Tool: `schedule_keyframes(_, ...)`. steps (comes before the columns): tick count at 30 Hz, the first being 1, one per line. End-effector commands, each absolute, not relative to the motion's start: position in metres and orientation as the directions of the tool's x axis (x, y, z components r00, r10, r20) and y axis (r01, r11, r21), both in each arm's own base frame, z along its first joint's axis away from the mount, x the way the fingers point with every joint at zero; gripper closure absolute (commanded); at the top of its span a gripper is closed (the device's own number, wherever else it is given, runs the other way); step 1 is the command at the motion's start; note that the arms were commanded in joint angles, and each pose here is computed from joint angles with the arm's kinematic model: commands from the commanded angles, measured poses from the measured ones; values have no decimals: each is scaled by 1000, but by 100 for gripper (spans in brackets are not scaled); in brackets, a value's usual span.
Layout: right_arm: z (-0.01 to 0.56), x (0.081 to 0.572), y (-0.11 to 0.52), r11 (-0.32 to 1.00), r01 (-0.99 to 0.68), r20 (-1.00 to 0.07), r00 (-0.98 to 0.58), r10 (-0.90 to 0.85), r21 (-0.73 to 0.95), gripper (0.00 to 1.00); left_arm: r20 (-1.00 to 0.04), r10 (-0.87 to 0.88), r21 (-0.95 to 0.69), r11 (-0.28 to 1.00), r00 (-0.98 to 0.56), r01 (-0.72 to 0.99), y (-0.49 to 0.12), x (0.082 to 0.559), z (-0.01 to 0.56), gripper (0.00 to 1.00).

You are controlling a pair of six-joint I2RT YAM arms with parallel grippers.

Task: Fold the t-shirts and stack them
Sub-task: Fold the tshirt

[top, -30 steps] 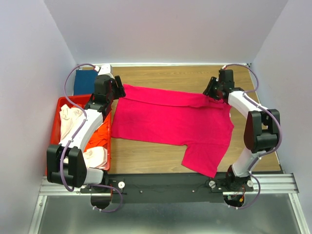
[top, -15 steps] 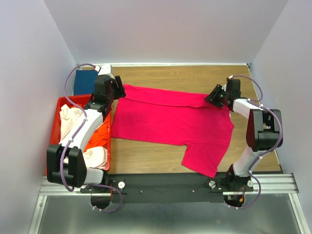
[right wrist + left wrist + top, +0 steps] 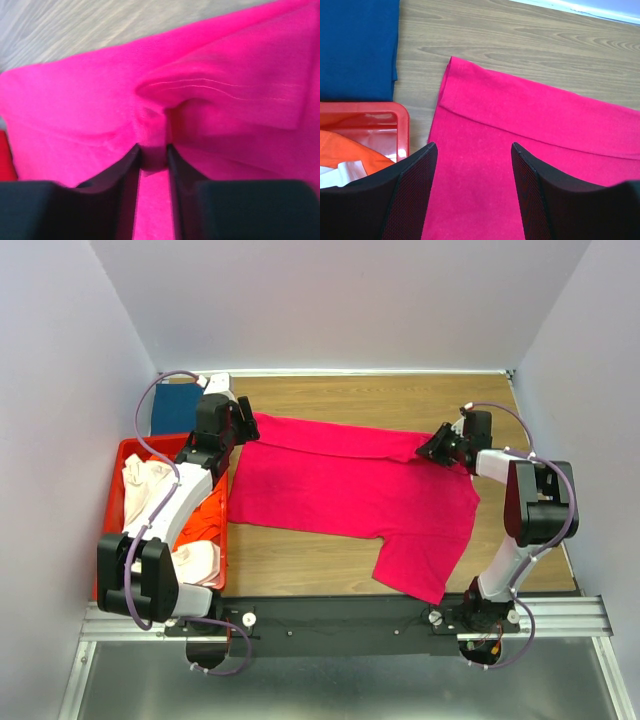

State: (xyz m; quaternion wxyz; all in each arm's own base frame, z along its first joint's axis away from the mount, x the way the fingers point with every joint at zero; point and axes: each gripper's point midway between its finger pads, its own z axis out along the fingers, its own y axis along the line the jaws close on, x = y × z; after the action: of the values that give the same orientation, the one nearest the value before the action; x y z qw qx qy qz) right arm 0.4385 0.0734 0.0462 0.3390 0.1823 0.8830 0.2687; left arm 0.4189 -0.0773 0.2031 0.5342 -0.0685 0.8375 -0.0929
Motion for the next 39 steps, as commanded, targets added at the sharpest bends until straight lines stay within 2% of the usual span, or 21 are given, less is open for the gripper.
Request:
schedule_keyframes(1, 56, 437, 83, 766, 70, -507, -711, 487, 639, 77, -888, -198, -221, 975, -416, 8, -82, 422, 210, 31)
schedule_keyframes(5, 69, 428, 88, 745, 56, -499, -709, 498, 664, 91, -888, -199, -221, 975, -416, 7, -81, 421, 211, 32)
schedule_keyframes(7, 73, 424, 90, 737, 54, -492, -711, 502, 674, 92, -888, -198, -221, 975, -416, 8, -82, 421, 211, 32)
schedule_keyframes(11, 73, 401, 99, 700, 66, -437, -738, 514, 711, 92, -887, -199, -223, 975, -417, 10, -83, 421, 211, 32)
schedule_keyframes(20, 72, 368, 95, 713, 165, -406, -725, 556, 682, 89, -882, -201, -228, 974, -426, 13, -85, 421, 209, 32)
schedule_keyframes(23, 64, 359, 100, 704, 185, -369, -745, 556, 686, 87, -882, -200, -227, 974, -428, 13, -85, 421, 207, 32)
schedule_keyframes(27, 52, 352, 120, 712, 177, -341, -784, 519, 679, 70, -879, -198, -226, 974, -434, 15, -87, 421, 206, 32)
schedule_keyframes(29, 53, 353, 129, 721, 159, -346, -794, 499, 674, 67, -876, -196, -225, 974, -440, 14, -88, 422, 203, 32)
schedule_keyframes(32, 55, 352, 141, 739, 125, -357, -814, 457, 662, 55, -876, -193, -223, 975, -442, 17, -89, 421, 203, 32)
schedule_keyframes(34, 59, 350, 143, 751, 105, -363, -826, 431, 652, 54, -875, -190, -221, 975, -445, 17, -88, 421, 202, 32)
schedule_keyframes(39, 82, 367, 102, 849, 98, -525, -748, 407, 519, 55, -876, -190, -222, 975, -444, 20, -89, 421, 203, 32)
